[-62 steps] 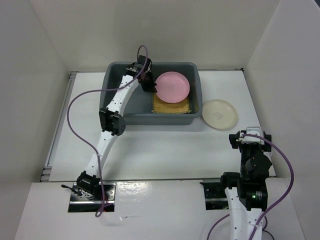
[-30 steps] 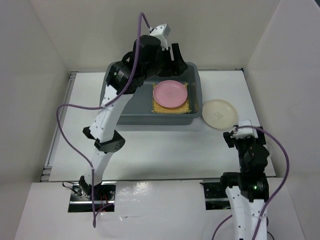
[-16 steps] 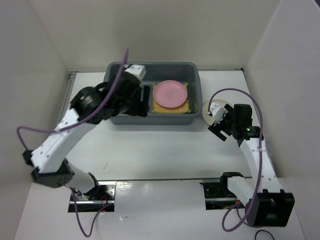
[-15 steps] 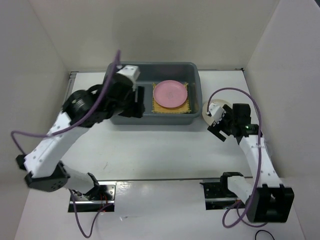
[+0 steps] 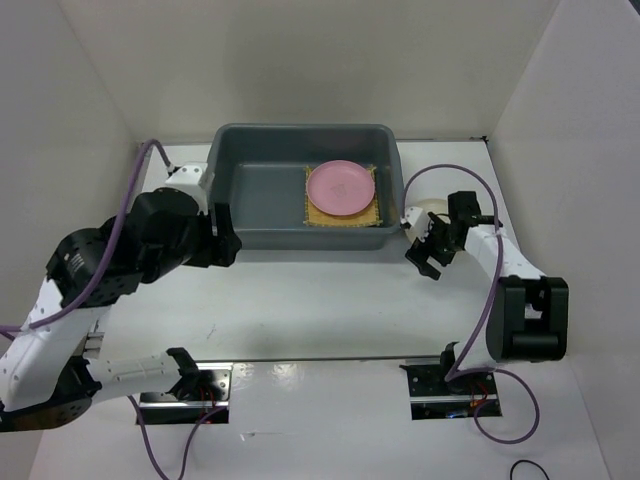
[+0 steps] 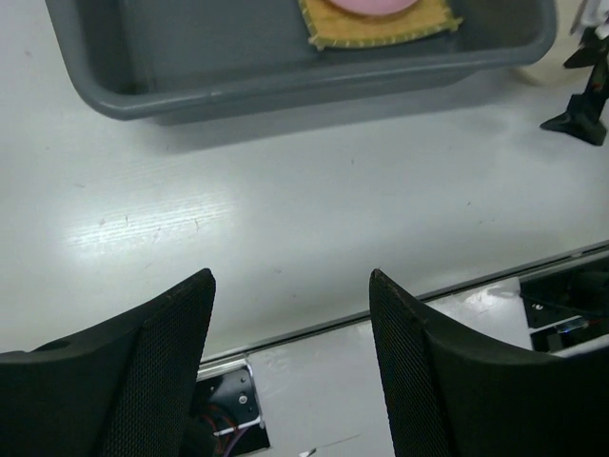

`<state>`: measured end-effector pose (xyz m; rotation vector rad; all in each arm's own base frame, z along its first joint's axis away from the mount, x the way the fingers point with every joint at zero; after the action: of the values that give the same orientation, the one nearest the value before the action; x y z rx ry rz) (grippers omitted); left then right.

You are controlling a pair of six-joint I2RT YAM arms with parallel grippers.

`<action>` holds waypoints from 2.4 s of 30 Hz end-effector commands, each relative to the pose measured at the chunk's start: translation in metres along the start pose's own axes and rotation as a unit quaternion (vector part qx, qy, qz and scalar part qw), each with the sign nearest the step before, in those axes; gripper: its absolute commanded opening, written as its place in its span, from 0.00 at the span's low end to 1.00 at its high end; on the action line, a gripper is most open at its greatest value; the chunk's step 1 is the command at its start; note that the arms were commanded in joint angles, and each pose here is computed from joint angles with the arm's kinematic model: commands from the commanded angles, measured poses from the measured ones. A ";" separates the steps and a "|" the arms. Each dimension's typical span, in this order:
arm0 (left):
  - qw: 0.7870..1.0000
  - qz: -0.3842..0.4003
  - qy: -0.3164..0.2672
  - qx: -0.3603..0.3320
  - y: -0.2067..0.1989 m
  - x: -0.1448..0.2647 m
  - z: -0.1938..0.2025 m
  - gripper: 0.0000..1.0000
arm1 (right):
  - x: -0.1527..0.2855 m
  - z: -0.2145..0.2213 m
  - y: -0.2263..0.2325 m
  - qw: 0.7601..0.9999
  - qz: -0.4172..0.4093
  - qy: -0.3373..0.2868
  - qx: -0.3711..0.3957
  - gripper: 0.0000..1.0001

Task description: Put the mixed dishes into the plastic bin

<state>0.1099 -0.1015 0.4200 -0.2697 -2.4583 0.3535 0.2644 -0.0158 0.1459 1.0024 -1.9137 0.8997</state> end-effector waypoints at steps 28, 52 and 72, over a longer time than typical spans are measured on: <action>0.999 0.008 0.019 0.033 0.014 0.008 0.021 0.74 | -0.041 0.040 -0.038 0.996 -0.019 0.022 -0.081 0.36; 0.999 -0.008 0.008 0.041 0.030 0.011 0.034 0.78 | 0.190 -0.197 -0.070 0.947 0.223 -0.226 0.044 0.00; 0.998 -0.041 -0.007 0.040 0.055 0.009 0.056 0.90 | 0.046 -0.287 -0.026 0.975 0.063 -0.135 0.164 0.00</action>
<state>0.0756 -0.0640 0.3637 -0.1693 -2.4108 0.3695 0.3505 0.1977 0.3257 1.2926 -2.1290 1.1867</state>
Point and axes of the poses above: each gripper's point midway between its finger pads, its own x axis back along the fingers, its own y axis along the line the jaws close on, z = x × y, the point moved 9 cm from there along x, back along the fingers, and after that the axes turned 7 degrees about x, right-handed, at the moved point
